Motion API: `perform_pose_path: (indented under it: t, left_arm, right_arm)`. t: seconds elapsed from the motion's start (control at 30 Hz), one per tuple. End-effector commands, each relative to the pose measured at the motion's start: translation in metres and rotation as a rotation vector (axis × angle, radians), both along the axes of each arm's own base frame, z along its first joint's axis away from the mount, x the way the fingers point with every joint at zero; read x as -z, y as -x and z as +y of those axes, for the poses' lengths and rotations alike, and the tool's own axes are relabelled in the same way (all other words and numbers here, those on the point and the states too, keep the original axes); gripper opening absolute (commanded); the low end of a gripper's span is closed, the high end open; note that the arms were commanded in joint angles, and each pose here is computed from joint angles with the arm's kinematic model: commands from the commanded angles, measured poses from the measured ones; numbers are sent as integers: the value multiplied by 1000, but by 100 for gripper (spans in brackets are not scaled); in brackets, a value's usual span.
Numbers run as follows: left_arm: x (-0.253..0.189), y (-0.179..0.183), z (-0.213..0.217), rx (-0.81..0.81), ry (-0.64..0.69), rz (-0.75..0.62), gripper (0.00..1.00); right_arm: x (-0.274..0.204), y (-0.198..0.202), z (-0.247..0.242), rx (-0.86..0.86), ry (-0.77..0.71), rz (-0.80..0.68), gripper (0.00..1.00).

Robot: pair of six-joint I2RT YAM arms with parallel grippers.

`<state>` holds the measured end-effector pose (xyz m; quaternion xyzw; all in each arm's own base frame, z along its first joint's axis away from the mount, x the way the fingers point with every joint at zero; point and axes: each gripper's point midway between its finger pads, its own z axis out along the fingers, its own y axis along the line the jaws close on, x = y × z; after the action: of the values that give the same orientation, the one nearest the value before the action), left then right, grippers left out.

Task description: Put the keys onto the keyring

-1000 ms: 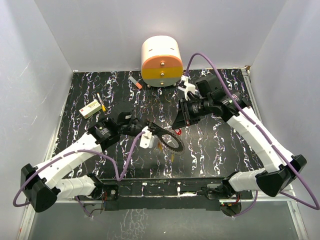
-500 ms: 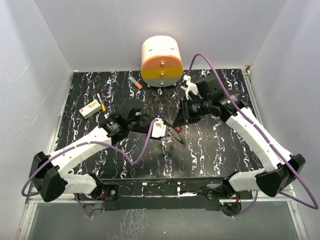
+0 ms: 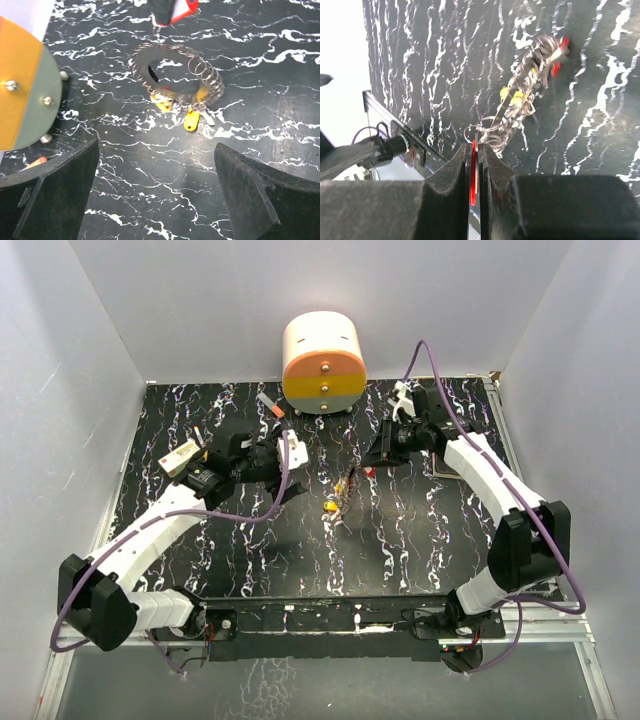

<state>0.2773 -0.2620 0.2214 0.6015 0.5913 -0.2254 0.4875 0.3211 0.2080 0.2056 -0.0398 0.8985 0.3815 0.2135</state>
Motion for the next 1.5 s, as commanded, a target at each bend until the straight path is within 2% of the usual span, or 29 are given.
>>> perform_pose_path:
  t: [0.0,0.1,0.3,0.4,0.5,0.53,0.57,0.6,0.87,1.0,1.13,1.23,1.47]
  left_arm:
    - [-37,-5,9,-103,85,-42,97]
    - [-39,-3,10,-115,99,-42,97]
    - [-38,-4,10,-131,121,-42,97]
    - [-43,-9,9,-158,148,-40,97]
    - [-50,-10,11,-201,186,-32,97]
    - [-50,-10,12,-207,188,-25,97]
    - [-50,-9,13,-211,188,-19,97]
    - [-49,-9,14,-217,186,-14,97]
    - [-57,-23,26,-305,159,-38,97]
    - [-65,-33,34,-376,177,-51,97]
    - [-72,-44,42,-446,221,-44,97]
    - [-73,-50,48,-478,239,-40,97]
    - [-74,-55,58,-511,267,-39,97]
  right_arm:
    - [-16,-33,-23,75,-73,-136,8]
    - [9,-19,-38,124,-61,-87,8]
    - [73,23,-68,242,60,18,9]
    - [83,29,-82,301,114,19,11]
    - [73,23,-95,341,167,-57,8]
    - [68,19,-99,365,183,-88,62]
    - [62,16,-104,390,201,-115,94]
    - [57,12,-108,410,215,-137,98]
    - [54,14,-111,400,242,-113,99]
    - [41,-1,-125,529,257,-170,99]
    - [3,-10,-138,608,262,-332,99]
    - [-28,-9,-137,599,238,-446,99]
    - [-42,-5,-143,719,162,-444,99]
